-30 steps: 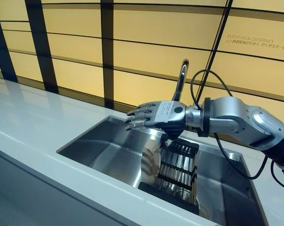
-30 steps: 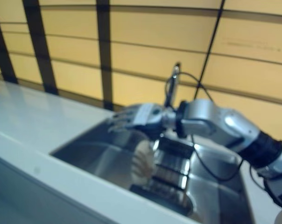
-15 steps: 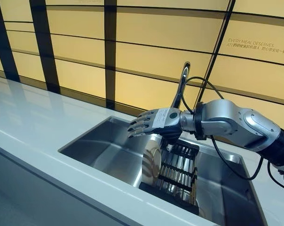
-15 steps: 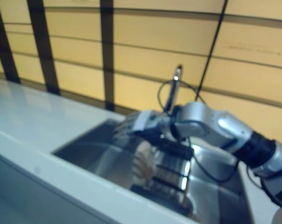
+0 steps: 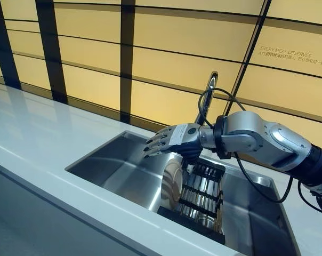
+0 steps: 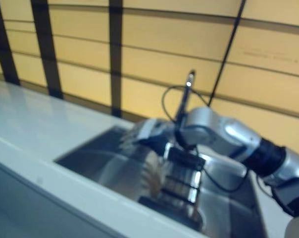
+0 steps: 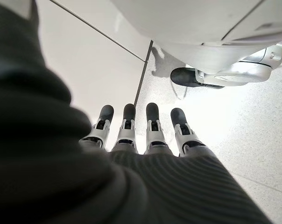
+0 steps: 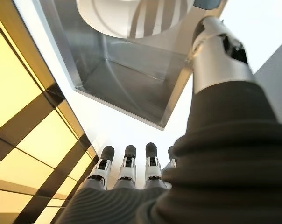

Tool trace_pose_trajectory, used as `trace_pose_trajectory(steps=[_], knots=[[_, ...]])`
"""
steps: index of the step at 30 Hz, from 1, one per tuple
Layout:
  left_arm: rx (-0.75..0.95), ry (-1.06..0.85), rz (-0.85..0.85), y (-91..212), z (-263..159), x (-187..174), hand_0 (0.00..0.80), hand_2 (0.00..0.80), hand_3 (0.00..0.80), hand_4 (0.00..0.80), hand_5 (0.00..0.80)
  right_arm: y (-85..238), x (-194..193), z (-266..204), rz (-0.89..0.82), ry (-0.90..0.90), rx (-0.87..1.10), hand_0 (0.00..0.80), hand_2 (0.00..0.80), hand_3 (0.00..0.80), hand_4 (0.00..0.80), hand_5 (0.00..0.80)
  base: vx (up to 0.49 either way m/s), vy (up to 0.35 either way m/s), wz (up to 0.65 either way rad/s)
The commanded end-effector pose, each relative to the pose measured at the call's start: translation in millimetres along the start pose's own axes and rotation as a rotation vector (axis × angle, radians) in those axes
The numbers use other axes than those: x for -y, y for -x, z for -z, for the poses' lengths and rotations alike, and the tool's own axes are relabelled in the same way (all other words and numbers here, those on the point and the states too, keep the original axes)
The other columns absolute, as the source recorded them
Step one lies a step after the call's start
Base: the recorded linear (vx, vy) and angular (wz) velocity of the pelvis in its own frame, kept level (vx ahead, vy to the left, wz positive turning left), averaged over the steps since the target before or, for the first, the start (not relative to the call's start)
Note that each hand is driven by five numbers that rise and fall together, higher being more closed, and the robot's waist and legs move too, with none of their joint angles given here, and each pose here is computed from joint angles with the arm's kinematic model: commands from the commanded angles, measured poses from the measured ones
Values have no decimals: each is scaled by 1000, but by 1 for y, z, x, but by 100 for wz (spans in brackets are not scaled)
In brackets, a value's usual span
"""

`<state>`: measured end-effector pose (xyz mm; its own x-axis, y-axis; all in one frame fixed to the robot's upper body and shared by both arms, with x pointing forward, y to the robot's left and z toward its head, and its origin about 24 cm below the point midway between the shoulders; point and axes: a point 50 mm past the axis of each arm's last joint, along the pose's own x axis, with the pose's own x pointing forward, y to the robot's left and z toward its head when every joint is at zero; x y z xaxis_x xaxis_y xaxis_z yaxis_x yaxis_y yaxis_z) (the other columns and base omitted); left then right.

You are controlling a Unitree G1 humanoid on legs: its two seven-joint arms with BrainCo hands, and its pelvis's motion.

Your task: Take plates into dishwasher

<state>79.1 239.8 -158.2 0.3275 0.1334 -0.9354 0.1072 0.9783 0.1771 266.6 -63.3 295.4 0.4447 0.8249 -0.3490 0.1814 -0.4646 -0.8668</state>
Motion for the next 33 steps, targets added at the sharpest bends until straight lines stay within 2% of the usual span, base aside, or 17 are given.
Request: trace_pose_trajectory(steps=[1, 33], knots=[[6, -6, -22, -2, -5, -5, 0, 0, 0, 0, 0, 2, 16, 15, -10, -11, -77, 0, 0, 0, 0, 0, 0, 0, 0], [-6, -54, -22, -1, -2, -8, 0, 0, 0, 0, 0, -23, -31, 25, -120, -131, -49, 0, 0, 0, 0, 0, 0, 0, 0]])
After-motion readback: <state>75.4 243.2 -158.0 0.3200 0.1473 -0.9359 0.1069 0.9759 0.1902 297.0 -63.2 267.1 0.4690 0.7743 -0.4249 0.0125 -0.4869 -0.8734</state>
